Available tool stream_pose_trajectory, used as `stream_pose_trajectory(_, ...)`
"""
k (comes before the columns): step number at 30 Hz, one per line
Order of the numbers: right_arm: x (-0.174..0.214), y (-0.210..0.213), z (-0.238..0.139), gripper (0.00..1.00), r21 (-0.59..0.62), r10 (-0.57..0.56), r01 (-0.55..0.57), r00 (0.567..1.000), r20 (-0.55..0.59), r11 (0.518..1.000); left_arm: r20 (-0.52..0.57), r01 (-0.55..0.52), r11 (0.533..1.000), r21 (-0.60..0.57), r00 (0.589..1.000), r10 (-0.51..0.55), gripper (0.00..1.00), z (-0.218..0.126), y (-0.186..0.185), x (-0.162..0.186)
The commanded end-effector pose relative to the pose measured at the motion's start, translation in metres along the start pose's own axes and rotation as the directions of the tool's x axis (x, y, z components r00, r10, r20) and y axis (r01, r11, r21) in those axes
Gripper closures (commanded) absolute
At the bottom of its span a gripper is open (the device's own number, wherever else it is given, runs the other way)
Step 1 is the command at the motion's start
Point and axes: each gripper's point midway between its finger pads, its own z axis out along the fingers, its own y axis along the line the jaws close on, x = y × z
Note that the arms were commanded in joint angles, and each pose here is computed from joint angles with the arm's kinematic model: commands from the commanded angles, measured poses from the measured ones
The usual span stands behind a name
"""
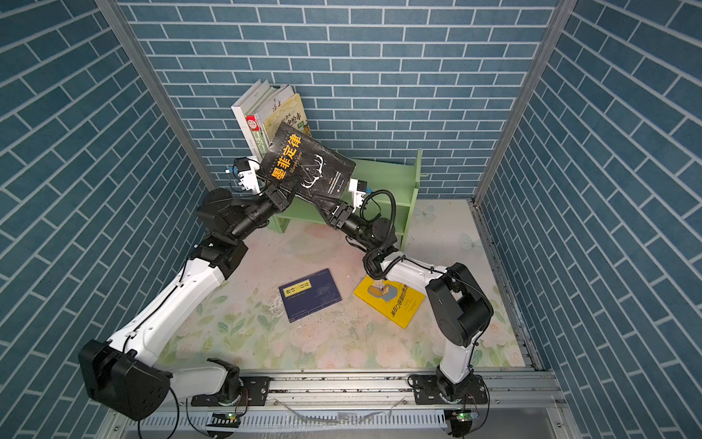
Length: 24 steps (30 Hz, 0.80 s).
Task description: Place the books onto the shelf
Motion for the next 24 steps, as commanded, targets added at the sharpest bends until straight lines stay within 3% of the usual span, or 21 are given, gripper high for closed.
stream_pose_trajectory(1, -0.001, -0.009, -0.007, 0.36, 0.161, -0.072, 0.073, 0.997, -0.009, 0.984, -0.014, -0.201, 0.979, 0.030, 0.979, 0.202, 0.90, -0.009, -0.040, -0.029)
stream_pose_trajectory(5, -0.006, -0.031, -0.024, 0.28, 0.372, -0.134, 0.137, 0.990, -0.035, 0.918, -0.095, -0.346, 0.934, -0.085, 0.936, 0.338, 0.90, -0.015, -0.033, -0.038)
stream_pose_trajectory(9, -0.011, -0.034, -0.034, 0.27, 0.497, -0.209, 0.232, 0.973, -0.103, 0.836, -0.130, -0.470, 0.868, -0.161, 0.882, 0.453, 0.91, -0.019, -0.025, -0.049)
stream_pose_trajectory(14, -0.020, -0.031, -0.048, 0.27, 0.582, -0.290, 0.334, 0.942, -0.171, 0.741, -0.121, -0.606, 0.779, -0.164, 0.796, 0.593, 0.91, -0.015, -0.020, -0.053)
stream_pose_trajectory(19, -0.028, -0.023, -0.075, 0.27, 0.656, -0.365, 0.411, 0.906, -0.215, 0.633, -0.164, -0.694, 0.654, -0.301, 0.714, 0.681, 0.92, -0.013, 0.005, -0.071)
stream_pose_trajectory(24, -0.033, -0.015, -0.096, 0.26, 0.698, -0.406, 0.442, 0.884, -0.232, 0.564, -0.170, -0.735, 0.589, -0.337, 0.662, 0.730, 0.93, 0.002, 0.020, -0.076)
